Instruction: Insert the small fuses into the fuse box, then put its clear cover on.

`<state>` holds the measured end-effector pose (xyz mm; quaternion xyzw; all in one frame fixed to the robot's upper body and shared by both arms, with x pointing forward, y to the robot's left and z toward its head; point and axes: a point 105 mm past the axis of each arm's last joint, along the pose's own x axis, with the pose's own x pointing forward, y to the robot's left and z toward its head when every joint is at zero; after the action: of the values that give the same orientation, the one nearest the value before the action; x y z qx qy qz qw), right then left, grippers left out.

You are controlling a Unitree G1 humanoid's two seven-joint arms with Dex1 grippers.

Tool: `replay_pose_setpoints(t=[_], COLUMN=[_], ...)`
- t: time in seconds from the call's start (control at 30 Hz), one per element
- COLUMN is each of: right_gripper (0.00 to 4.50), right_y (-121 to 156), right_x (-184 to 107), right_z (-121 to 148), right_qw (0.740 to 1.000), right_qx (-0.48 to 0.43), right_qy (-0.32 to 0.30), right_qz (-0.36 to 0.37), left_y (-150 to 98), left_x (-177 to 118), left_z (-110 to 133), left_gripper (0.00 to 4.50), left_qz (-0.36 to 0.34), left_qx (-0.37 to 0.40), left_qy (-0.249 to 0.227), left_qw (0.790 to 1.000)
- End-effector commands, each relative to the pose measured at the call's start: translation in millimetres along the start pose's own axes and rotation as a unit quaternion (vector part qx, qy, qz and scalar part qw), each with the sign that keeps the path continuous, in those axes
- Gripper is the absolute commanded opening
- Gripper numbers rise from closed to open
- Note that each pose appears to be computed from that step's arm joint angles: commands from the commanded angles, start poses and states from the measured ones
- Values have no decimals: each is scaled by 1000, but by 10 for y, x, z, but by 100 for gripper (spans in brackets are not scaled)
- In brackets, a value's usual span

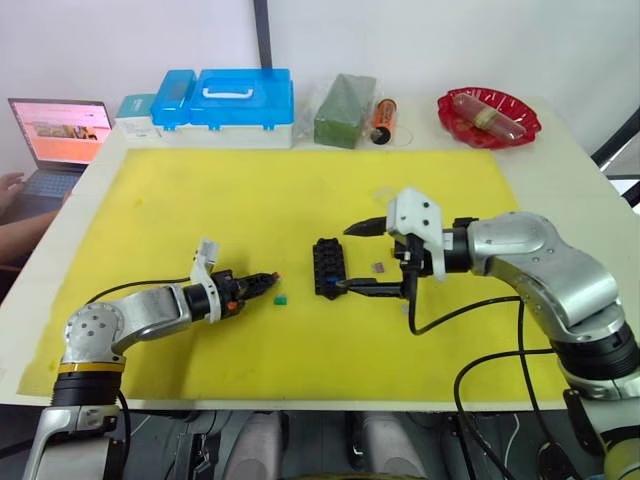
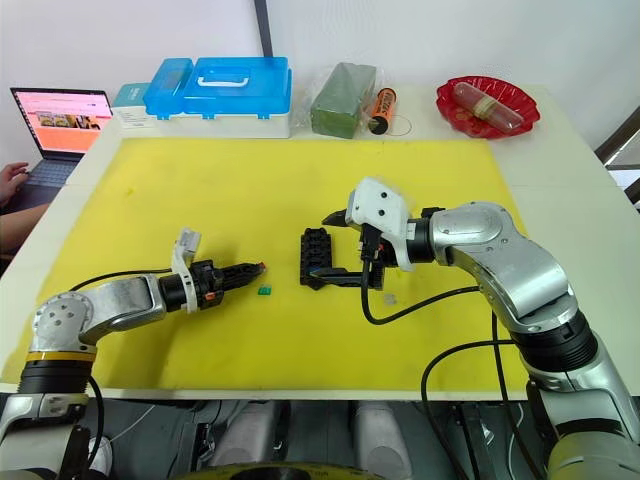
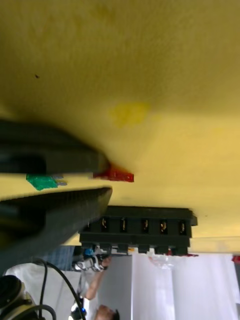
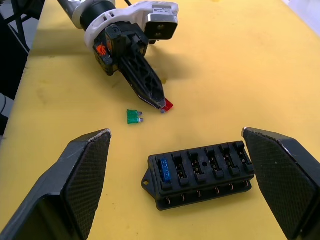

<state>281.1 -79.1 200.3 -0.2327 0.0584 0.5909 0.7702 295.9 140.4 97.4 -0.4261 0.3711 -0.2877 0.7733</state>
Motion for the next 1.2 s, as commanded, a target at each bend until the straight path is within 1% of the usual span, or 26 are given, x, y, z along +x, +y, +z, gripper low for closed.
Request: replay_pose_setpoints(t=[0.03,0.2,0.3,0.4,0.43,0.5,0.53,0.6,0.63,0.67,0.73,0.77,0.87,1.0,1.03,1.1,1.13,1.17,1.2], right_gripper=[450,450,450,450,450,450,450,450,450,450,450,450,450,450,430,391,363,320,291], right_y=[-6,-11,-19,-26,-24,-31,-54,-82,-83,-84,-75,-82,-122,-153,-158,-167,-169,-163,-154], right_x=[-39,-42,-41,-43,-47,-58,-72,-98,-113,-123,-163,-182,-231,-227,-220,-210,-203,-193,-183], right_z=[137,140,142,144,145,160,185,222,240,251,314,352,528,649,686,747,773,783,788], right_qw=[999,999,999,999,1000,1000,999,999,998,998,998,997,993,988,986,983,982,982,982], right_qx=[-36,-37,-36,-29,-20,-5,4,18,25,29,50,62,107,150,160,176,181,183,185], right_qy=[-10,-10,-10,-14,-17,-25,-33,-41,-42,-42,-47,-49,-55,-41,-40,-42,-43,-38,-32], right_qz=[-5,-5,-6,-6,-6,-5,-15,-26,-27,-26,-16,-13,3,15,19,23,25,27,29], left_y=[124,160,144,-87,-225,-403,-548,-715,-796,-833,-999,-1073,-1285,-1430,-1465,-1519,-1547,-1568,-1578], left_x=[10,-4,-18,-54,-78,-112,-141,-184,-210,-223,-276,-297,-261,-144,-109,-65,-50,-36,-23], left_z=[-58,-37,-18,101,172,225,280,322,333,341,344,334,333,306,306,298,290,279,270], left_gripper=[2,2,2,2,2,2,2,2,2,2,2,2,2,2,0,0,0,0,0], left_qz=[25,35,28,-19,-46,-81,-109,-145,-163,-173,-209,-226,-262,-294,-299,-311,-317,-323,-327], left_qx=[-2,5,21,99,146,219,275,344,365,374,418,441,521,576,586,596,600,605,609], left_qy=[11,6,2,-14,-26,-22,-26,-17,-8,-1,16,26,50,77,79,83,85,87,90], left_qw=[1000,999,999,995,988,972,955,928,917,911,884,868,810,759,749,736,730,723,717])
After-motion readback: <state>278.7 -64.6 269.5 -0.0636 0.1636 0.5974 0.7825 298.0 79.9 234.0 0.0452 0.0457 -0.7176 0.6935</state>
